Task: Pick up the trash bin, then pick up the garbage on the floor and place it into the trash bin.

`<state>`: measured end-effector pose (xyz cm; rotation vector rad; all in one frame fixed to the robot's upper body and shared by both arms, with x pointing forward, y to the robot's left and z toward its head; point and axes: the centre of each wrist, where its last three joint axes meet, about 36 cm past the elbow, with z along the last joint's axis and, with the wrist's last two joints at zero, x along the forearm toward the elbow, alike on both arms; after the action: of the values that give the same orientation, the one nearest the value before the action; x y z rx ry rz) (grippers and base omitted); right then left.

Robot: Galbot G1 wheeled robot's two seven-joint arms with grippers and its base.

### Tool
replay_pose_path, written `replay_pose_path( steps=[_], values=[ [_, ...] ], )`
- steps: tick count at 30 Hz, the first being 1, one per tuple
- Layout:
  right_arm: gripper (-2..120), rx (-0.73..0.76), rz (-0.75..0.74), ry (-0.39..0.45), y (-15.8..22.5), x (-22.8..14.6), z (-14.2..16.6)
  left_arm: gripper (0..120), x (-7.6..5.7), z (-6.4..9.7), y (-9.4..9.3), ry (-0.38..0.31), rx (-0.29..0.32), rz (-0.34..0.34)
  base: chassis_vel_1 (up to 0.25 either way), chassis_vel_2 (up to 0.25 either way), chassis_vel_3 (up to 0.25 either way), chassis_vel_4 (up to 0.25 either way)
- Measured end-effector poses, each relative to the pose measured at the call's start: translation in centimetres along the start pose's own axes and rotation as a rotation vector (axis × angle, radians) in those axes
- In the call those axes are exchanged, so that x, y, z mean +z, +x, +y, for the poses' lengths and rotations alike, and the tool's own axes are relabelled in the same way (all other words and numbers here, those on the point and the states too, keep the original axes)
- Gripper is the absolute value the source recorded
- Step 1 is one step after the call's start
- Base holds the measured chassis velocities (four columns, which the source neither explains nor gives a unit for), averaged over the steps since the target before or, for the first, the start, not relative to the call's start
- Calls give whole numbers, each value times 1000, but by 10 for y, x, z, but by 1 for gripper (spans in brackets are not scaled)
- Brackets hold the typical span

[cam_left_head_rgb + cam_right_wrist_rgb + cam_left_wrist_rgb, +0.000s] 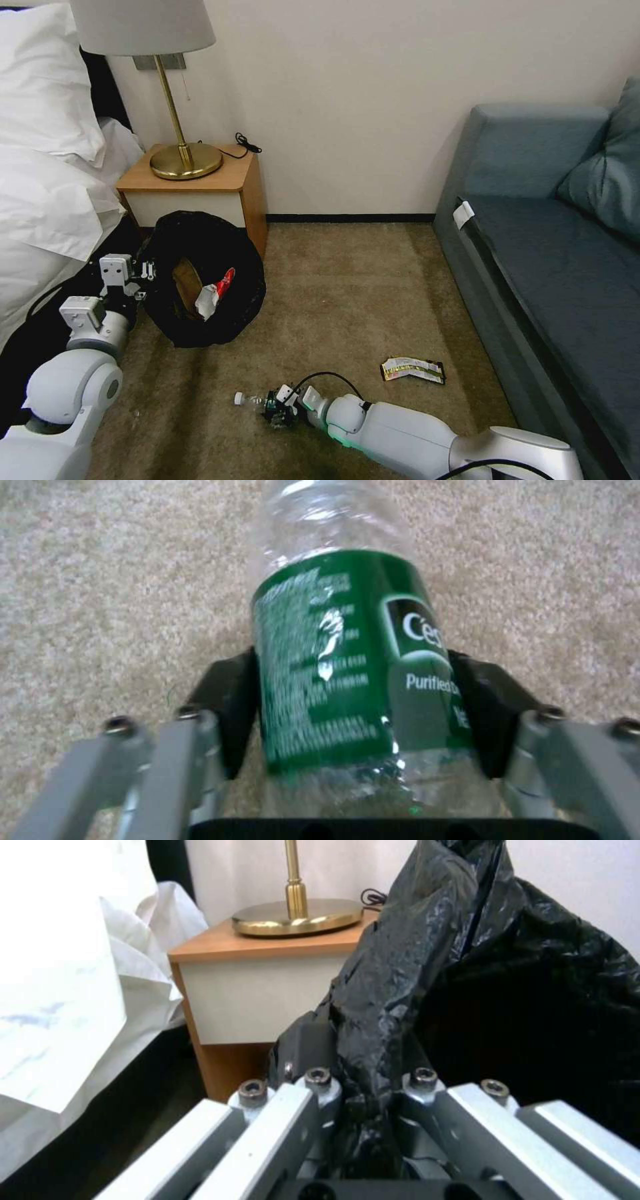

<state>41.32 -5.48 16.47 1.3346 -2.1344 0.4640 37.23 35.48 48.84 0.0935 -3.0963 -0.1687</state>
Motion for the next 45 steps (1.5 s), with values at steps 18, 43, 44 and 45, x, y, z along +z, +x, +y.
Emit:
replay_pose_path(
  steps=[18, 43, 44, 45],
  values=[
    [22, 83, -110, -52, 12, -16, -18, 4, 5, -5, -3, 6, -4, 13, 0, 0, 0, 0],
    [22, 450, -218, -220, 76, -23, -132, 4, 0, 13, -17, -20, -20, 9, 0, 0, 0, 0],
    [22, 450, -218, -220, 76, -23, -132, 4, 0, 13, -17, -20, -20, 9, 0, 0, 0, 0],
    [22, 470, -231, -226, 81, -26, -139, 4, 0, 14, -17, -20, -17, 10, 0, 0, 0, 0]
  ],
)
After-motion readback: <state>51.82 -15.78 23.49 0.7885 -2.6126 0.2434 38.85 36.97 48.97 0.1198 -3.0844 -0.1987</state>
